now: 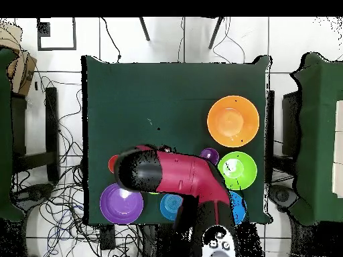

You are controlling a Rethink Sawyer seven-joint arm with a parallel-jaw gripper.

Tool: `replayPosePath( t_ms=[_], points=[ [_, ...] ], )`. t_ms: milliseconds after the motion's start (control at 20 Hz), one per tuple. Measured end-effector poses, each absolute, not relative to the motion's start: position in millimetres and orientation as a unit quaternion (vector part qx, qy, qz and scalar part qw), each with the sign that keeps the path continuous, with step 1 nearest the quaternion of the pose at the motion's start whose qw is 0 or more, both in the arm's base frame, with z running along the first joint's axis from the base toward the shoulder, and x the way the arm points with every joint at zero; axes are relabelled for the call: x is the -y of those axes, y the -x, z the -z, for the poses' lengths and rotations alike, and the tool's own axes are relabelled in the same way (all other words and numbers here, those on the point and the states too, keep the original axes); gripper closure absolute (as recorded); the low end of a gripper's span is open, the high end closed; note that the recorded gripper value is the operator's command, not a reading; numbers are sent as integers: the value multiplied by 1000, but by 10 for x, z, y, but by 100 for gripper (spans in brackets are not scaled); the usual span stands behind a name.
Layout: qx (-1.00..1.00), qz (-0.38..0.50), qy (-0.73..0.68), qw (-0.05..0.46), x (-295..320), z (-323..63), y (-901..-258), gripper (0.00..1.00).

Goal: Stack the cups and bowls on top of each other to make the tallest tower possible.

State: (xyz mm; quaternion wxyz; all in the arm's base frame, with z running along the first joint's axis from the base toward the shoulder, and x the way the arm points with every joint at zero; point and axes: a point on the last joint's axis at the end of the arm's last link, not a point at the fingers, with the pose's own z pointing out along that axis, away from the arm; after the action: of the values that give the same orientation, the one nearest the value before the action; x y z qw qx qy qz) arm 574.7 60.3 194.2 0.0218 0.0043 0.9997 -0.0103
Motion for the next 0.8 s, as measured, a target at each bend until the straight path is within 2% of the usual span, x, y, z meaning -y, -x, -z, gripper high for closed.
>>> replayPosePath(
  t_ms=[350,800],
  points=[
    [-1000,8,-8,10,-496,-1836,-6036,0],
    [-1000,4,-5,0,-525,-1681,-6106,0]
  ],
)
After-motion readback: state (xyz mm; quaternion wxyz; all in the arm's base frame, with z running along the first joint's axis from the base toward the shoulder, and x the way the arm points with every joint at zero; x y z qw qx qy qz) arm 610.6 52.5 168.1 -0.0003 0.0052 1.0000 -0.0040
